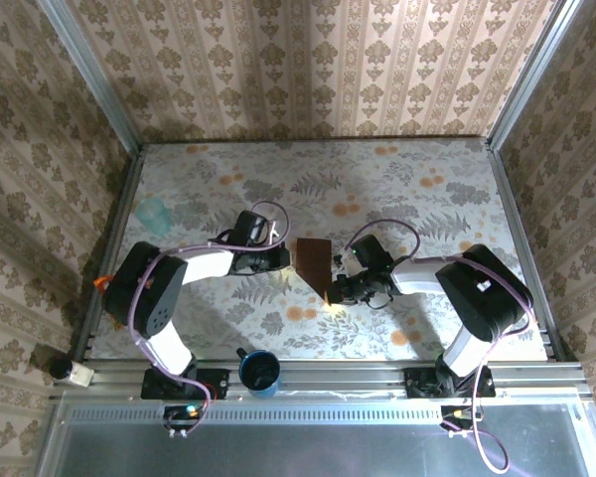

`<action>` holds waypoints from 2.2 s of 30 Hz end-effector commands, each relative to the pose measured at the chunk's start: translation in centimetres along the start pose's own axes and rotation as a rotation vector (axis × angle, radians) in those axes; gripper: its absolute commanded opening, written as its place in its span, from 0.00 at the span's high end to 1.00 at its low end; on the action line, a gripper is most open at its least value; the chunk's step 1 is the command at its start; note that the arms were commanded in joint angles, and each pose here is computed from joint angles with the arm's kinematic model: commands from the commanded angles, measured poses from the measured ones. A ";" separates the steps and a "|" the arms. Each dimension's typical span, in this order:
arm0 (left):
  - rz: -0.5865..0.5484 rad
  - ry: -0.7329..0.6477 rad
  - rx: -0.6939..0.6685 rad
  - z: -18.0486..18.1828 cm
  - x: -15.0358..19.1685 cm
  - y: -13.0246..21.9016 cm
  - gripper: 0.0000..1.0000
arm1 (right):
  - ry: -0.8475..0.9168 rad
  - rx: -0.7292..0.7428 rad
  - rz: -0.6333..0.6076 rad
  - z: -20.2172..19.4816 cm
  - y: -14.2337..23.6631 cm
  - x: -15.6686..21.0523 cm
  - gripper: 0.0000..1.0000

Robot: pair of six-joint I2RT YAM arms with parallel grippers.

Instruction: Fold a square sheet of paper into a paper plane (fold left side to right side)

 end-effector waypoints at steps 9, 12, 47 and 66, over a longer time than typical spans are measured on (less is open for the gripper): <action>0.056 -0.121 0.119 -6.6 2.6 0.0 1.00 | -0.083 0.111 0.058 -2.9 -0.7 2.0 1.00; 0.093 -0.134 0.124 -7.0 2.9 -1.5 1.00 | -0.083 0.108 0.056 -2.8 -0.8 1.8 1.00; 0.225 -0.068 0.005 -3.5 6.6 -5.4 1.00 | -0.099 -0.043 0.062 1.2 -1.2 -0.3 1.00; 0.219 -0.017 -0.027 -2.5 6.7 -5.4 1.00 | -0.130 -0.047 0.097 -0.3 0.3 2.7 1.00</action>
Point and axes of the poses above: each hand's point on the last joint's axis, 136 mm out from that joint toward the fingers, its own y axis back along the fingers, its own z axis along the line the jaws close on, x = y × z, the point moved 2 cm from there along y, back along the fingers, and after that the axes turned 5 degrees about -y, right-handed, at the moved point
